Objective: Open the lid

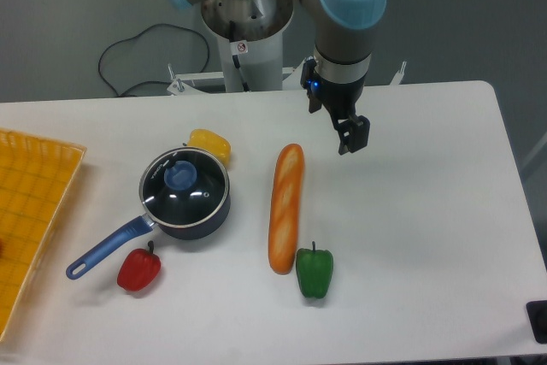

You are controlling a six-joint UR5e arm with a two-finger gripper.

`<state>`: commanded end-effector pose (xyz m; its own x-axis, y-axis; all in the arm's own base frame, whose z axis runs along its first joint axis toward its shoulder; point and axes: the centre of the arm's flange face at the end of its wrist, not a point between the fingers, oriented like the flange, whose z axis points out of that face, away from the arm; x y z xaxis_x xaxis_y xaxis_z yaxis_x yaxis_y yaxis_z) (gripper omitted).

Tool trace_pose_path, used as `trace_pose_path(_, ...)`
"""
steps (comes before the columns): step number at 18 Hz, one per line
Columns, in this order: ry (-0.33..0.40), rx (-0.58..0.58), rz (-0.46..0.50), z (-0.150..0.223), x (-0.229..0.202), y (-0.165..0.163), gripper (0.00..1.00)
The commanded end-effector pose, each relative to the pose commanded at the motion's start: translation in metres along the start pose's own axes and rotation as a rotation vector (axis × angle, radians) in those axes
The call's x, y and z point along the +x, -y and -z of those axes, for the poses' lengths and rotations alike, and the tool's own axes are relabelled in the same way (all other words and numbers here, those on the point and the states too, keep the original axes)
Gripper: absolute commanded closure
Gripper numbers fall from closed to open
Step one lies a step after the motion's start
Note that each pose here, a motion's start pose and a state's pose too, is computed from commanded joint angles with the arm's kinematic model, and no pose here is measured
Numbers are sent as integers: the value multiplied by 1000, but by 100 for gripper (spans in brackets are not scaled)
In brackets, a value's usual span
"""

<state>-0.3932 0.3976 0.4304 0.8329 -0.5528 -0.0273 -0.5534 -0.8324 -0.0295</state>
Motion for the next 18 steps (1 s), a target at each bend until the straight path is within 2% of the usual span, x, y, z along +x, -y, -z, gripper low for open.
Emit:
trace_pose_path(7,-2,-1,-3,0,3,1,0)
trace_pose_path(13,-39,11,3,-20,8,1,0)
trace_pose_path(18,-38,9,86,-19,7,0,0)
